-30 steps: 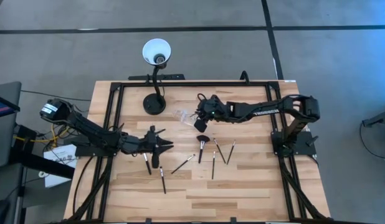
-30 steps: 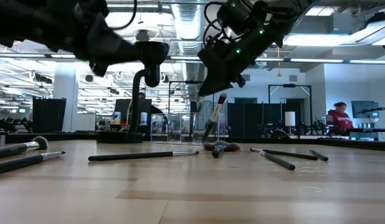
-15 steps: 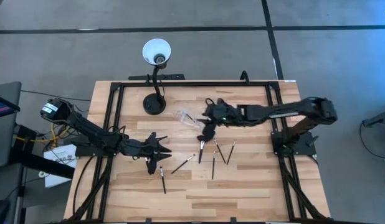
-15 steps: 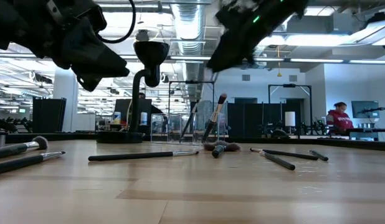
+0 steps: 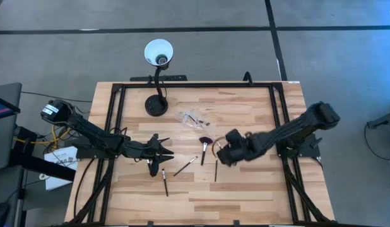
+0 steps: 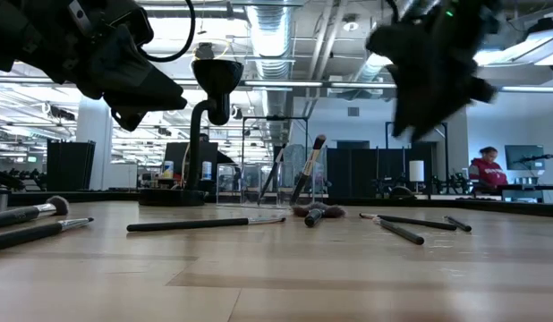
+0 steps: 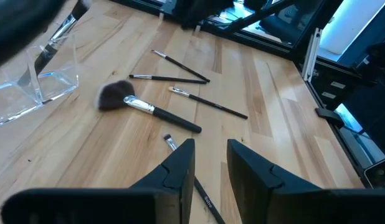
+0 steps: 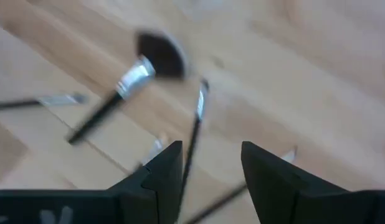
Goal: Sort items
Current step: Put the eyeliner brush into the left section of the transparent organizer
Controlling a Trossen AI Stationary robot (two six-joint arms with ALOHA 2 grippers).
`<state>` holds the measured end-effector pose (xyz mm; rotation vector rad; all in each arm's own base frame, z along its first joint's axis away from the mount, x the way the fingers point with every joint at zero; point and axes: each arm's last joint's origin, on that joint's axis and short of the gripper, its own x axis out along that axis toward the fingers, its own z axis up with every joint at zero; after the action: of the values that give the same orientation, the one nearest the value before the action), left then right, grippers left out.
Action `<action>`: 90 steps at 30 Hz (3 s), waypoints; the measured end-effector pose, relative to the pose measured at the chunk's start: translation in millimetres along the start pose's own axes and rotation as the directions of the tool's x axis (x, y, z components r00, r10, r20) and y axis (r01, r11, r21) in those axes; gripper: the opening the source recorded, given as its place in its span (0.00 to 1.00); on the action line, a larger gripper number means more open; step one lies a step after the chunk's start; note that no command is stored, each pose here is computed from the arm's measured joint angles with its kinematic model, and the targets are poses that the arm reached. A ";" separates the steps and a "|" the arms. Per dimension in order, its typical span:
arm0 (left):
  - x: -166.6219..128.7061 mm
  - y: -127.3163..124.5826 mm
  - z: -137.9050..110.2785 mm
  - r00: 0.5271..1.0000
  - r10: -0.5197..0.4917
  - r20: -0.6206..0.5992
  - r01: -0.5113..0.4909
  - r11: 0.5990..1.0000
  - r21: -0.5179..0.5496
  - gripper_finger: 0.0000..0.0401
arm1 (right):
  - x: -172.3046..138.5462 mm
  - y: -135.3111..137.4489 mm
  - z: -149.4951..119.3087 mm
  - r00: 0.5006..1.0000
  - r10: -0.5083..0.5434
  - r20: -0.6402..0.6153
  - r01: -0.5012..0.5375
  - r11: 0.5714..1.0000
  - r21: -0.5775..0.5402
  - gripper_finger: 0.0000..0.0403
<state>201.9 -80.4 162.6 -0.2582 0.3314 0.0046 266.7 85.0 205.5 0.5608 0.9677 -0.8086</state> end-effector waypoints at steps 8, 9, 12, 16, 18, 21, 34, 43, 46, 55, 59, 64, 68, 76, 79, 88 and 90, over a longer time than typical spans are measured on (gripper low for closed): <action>0.0 0.0 0.0 1.000 -0.001 0.000 0.001 1.000 0.000 0.22 | 29.4 2.4 -36.7 0.964 -0.254 0.080 0.231 0.947 0.224 0.34; 0.0 -0.1 -0.1 1.000 -0.004 -0.002 0.004 1.000 0.000 0.22 | 32.2 2.4 -39.1 0.958 -0.272 0.088 0.242 0.936 0.256 0.33; 0.0 -0.7 -0.3 1.000 -0.024 -0.011 0.024 1.000 0.000 0.22 | 42.8 3.0 -45.7 0.946 -0.316 0.064 0.283 0.908 0.310 0.32; 0.0 -1.0 -0.6 0.999 -0.037 -0.017 0.037 0.999 0.000 0.22 | 56.8 3.7 -52.3 0.931 -0.364 0.031 0.330 0.874 0.358 0.31; 0.0 -1.0 -0.6 0.999 -0.037 -0.017 0.037 0.999 0.000 0.22 | 62.7 3.7 -54.9 0.923 -0.384 0.022 0.348 0.857 0.381 0.31; 0.0 -1.0 -0.7 0.999 -0.037 -0.018 0.037 0.999 0.000 0.22 | 74.1 3.1 -58.3 0.906 -0.423 0.017 0.381 0.833 0.401 0.31; 0.0 -1.0 -0.7 0.999 -0.037 -0.018 0.037 0.999 0.001 0.22 | 102.5 4.5 -63.2 0.872 -0.464 0.156 0.388 0.849 0.358 0.03; -0.1 -1.0 -0.8 0.999 -0.037 -0.018 0.037 0.999 0.001 0.22 | 105.8 4.4 -60.6 0.882 -0.420 0.215 0.346 0.885 0.311 0.06; -0.1 -0.9 -0.8 0.999 -0.037 -0.018 0.037 0.999 -0.001 0.22 | 109.4 4.7 -55.1 0.889 -0.414 0.197 0.345 0.887 0.307 0.05; -0.1 -1.0 -0.8 0.999 -0.037 -0.018 0.037 0.999 -0.002 0.22 | 113.5 5.3 -48.9 0.894 -0.406 0.191 0.350 0.898 0.268 0.09; -0.1 -1.0 -0.6 0.999 -0.038 -0.016 0.037 0.999 -0.005 0.22 | 110.6 8.8 -50.3 0.877 -0.397 0.269 0.349 0.913 0.211 0.03; -0.1 -1.3 0.1 0.999 -0.041 -0.010 0.040 0.999 -0.031 0.22 | 81.0 17.5 -36.8 0.868 -0.368 0.335 0.327 0.929 0.173 0.02; -0.1 -1.7 1.1 0.999 -0.044 0.000 0.044 0.998 -0.035 0.22 | 34.4 25.9 -23.6 0.824 -0.254 0.507 0.240 0.966 0.094 0.02; -0.3 -3.1 4.9 0.998 -0.055 0.039 0.057 0.997 -0.046 0.22 | -73.2 21.2 -19.6 0.469 -0.027 0.883 0.159 0.986 -0.054 0.00; -0.7 -2.7 6.3 0.997 -0.052 0.049 0.055 0.997 -0.048 0.22 | -80.0 11.6 -11.8 0.465 -0.042 0.884 0.160 0.986 -0.037 0.00; 0.2 -0.1 14.0 0.992 -0.041 0.116 0.045 0.999 -0.027 0.22 | -46.0 3.7 25.4 0.454 -0.216 0.864 0.316 0.946 0.071 0.00; 0.2 -0.2 13.8 0.993 -0.042 0.114 0.045 0.999 -0.024 0.22 | -36.7 2.1 29.0 0.490 -0.237 0.839 0.354 0.933 0.057 0.00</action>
<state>206.5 -77.1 175.1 -0.2899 0.2127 -0.0193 271.0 77.7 251.6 -0.1671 0.1808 -1.1653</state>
